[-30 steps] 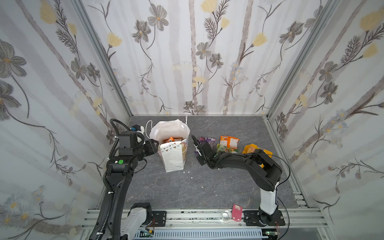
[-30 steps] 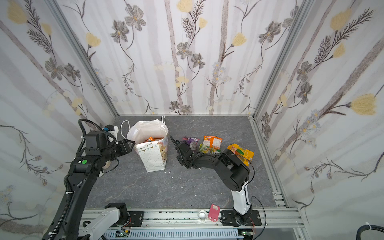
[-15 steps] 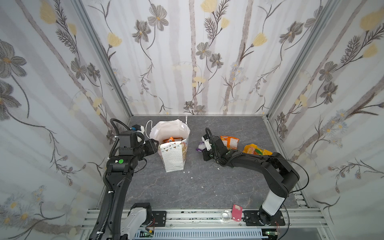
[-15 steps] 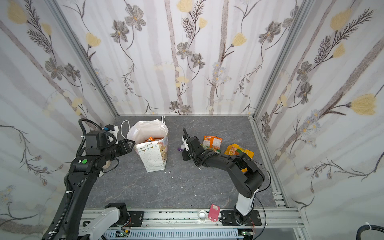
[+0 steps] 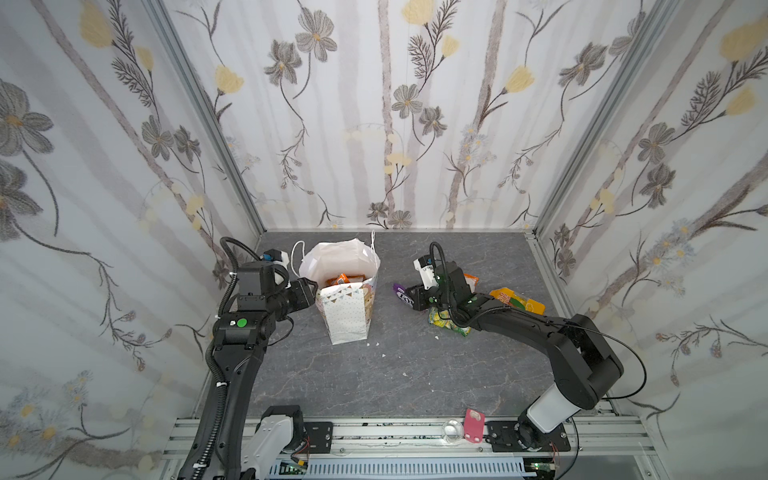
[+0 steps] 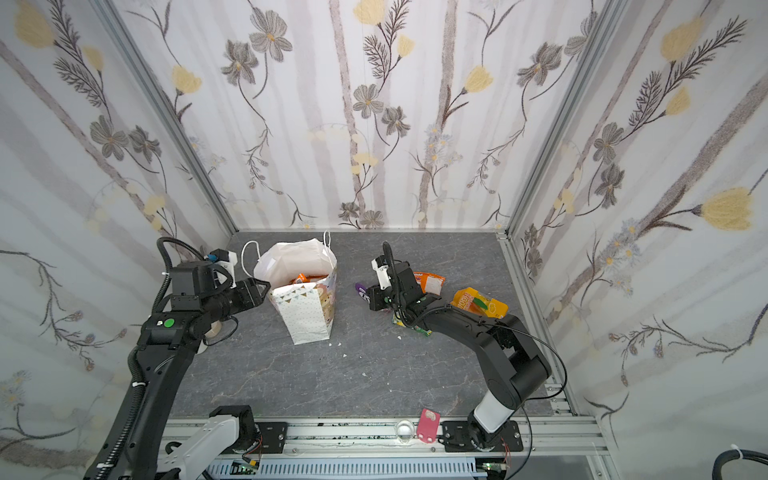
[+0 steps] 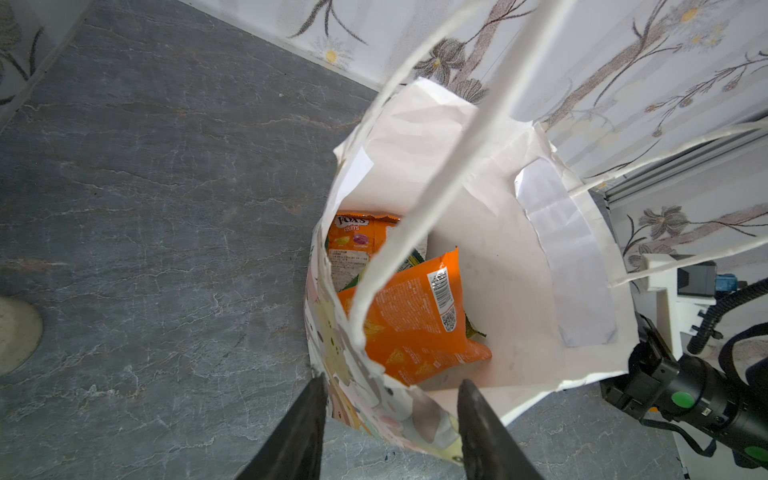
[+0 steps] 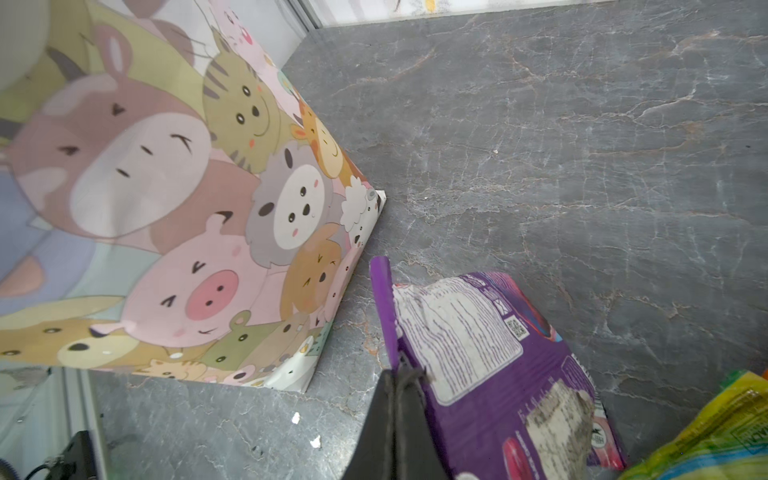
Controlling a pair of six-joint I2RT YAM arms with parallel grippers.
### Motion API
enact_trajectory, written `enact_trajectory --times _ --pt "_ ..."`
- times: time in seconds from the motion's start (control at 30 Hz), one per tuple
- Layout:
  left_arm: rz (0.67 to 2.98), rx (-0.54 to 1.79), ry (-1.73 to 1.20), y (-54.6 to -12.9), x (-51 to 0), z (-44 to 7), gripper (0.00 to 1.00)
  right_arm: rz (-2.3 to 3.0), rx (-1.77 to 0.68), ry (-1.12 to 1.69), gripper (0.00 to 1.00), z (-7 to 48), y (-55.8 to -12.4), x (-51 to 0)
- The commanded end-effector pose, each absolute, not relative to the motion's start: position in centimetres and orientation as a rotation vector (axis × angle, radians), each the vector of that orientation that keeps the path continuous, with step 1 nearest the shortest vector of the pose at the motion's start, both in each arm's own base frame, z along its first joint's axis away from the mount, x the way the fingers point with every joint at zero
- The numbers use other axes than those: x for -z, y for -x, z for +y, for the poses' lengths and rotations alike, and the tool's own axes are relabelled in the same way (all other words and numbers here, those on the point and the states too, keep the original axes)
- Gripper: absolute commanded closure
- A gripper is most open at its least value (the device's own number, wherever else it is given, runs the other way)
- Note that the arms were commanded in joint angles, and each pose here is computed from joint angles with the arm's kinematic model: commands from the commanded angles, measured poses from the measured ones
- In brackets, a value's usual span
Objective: Place the snacks into the paper bag
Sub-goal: 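Drag the purple packet along the table toward the paper bag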
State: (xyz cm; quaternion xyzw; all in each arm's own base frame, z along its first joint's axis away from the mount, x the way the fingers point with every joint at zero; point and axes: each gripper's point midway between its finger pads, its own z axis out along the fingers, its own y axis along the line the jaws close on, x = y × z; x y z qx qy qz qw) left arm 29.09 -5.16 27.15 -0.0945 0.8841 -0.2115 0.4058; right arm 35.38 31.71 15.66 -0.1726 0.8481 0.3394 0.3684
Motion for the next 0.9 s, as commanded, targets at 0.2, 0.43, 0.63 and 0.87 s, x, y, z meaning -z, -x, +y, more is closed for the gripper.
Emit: enact_trajectory --times 0.2,0.43,0.63,0.87 --pt "2.206 0.538 0.221 -29.2 -27.6 -5.3 0.5 2.015 -1.047 0.449 1.0 32.8 -35.2 -22.3" --pt "2.207 0.543 0.219 -29.3 -27.5 -5.3 0.5 1.972 -1.064 0.452 1.0 32.7 -35.0 -24.8" --pt "2.21 0.542 0.222 -29.1 -27.2 -5.3 0.5 2.181 -0.803 0.462 0.66 30.8 -35.2 -19.9" --pt "2.212 0.546 0.22 -29.3 -27.3 -5.4 0.5 2.393 -0.78 0.434 0.42 29.1 -32.3 -12.6"
